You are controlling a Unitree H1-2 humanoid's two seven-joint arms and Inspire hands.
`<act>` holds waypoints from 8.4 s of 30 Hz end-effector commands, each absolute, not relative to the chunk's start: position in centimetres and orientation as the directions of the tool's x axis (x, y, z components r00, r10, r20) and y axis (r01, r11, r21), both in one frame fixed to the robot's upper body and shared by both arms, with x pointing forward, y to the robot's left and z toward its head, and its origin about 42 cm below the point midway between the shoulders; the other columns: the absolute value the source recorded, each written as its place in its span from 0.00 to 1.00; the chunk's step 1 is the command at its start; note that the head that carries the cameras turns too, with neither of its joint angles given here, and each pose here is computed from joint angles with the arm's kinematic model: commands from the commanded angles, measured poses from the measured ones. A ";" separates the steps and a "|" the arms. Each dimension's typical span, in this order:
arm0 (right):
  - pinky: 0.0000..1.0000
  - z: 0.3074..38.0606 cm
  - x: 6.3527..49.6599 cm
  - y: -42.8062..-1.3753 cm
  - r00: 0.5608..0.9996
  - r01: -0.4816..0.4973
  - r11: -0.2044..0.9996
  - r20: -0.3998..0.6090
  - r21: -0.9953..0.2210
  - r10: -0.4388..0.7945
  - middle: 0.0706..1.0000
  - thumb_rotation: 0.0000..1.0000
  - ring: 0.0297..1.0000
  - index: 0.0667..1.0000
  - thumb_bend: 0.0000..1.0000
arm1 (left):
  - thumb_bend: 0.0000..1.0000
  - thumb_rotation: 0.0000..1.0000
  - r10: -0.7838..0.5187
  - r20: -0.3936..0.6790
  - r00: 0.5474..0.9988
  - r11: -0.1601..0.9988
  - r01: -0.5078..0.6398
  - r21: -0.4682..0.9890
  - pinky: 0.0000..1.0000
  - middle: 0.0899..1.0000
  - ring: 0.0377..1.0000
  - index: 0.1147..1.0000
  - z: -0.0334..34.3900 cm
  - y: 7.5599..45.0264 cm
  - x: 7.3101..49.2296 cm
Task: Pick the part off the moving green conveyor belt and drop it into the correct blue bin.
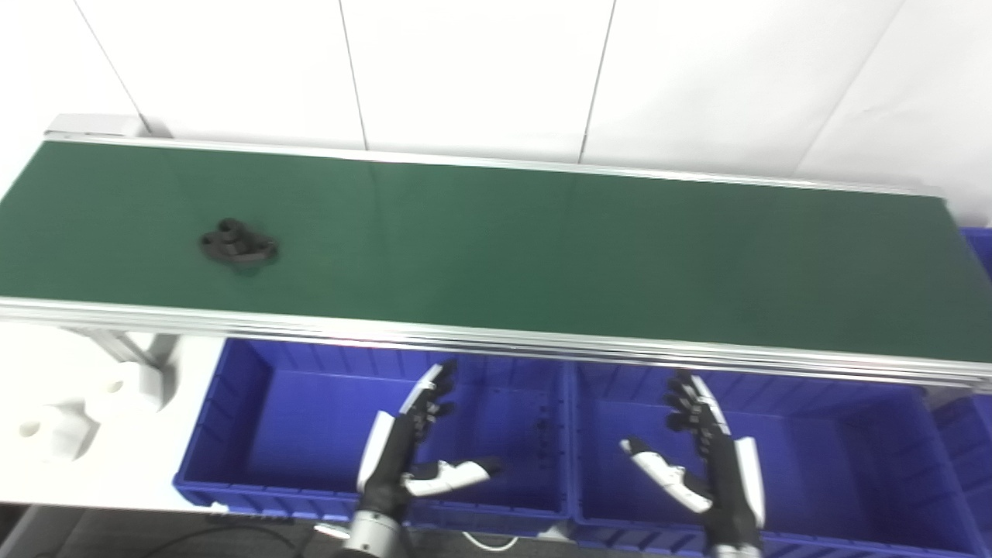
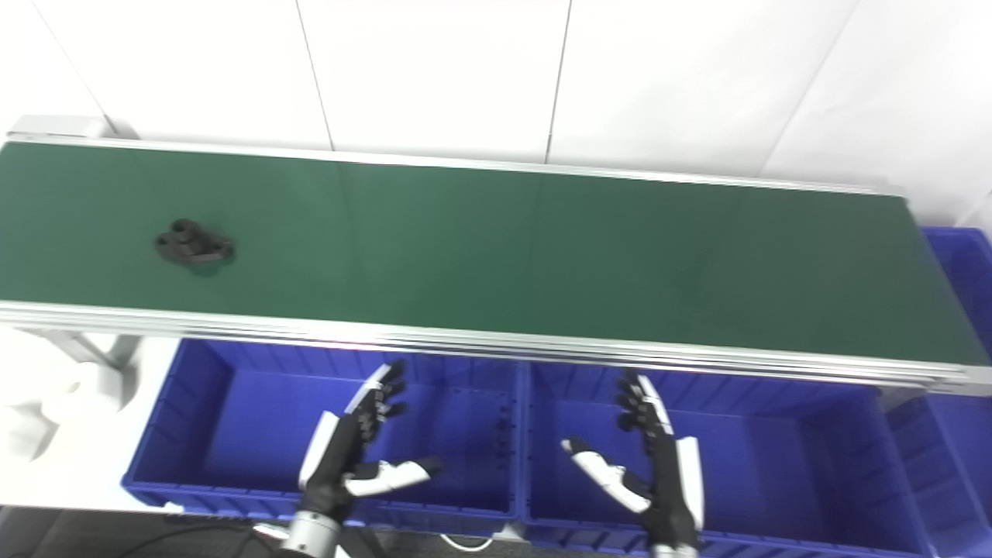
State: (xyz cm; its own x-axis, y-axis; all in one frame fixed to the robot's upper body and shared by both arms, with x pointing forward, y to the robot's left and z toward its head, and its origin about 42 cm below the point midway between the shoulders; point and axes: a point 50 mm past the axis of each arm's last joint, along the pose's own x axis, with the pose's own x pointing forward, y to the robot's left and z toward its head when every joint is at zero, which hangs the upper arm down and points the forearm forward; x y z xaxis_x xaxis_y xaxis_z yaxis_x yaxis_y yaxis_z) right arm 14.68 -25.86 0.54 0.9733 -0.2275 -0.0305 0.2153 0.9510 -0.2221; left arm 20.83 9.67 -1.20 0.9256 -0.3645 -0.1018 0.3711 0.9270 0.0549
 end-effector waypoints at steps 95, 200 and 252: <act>0.67 18.4 41.9 -14.0 0.968 -0.107 0.616 0.060 -0.781 0.245 0.84 0.43 0.78 0.90 0.87 | 0.71 0.27 -0.472 -0.009 0.881 0.874 0.470 0.127 0.83 0.91 0.89 0.88 0.4 13.4 25.4; 0.25 21.3 36.5 -16.9 0.935 0.049 0.405 0.184 -0.913 0.303 0.44 0.00 0.30 0.45 0.52 | 0.71 0.31 -0.497 0.053 0.866 0.854 0.477 0.208 0.74 0.86 0.82 0.85 1.6 10.7 24.7; 0.95 5.5 18.5 -26.2 0.988 0.014 0.762 -0.111 -0.647 -0.112 1.00 0.73 1.00 1.00 0.71 | 0.70 0.21 -0.471 0.106 0.876 0.879 0.456 0.140 0.73 0.87 0.84 0.84 3.5 11.4 23.8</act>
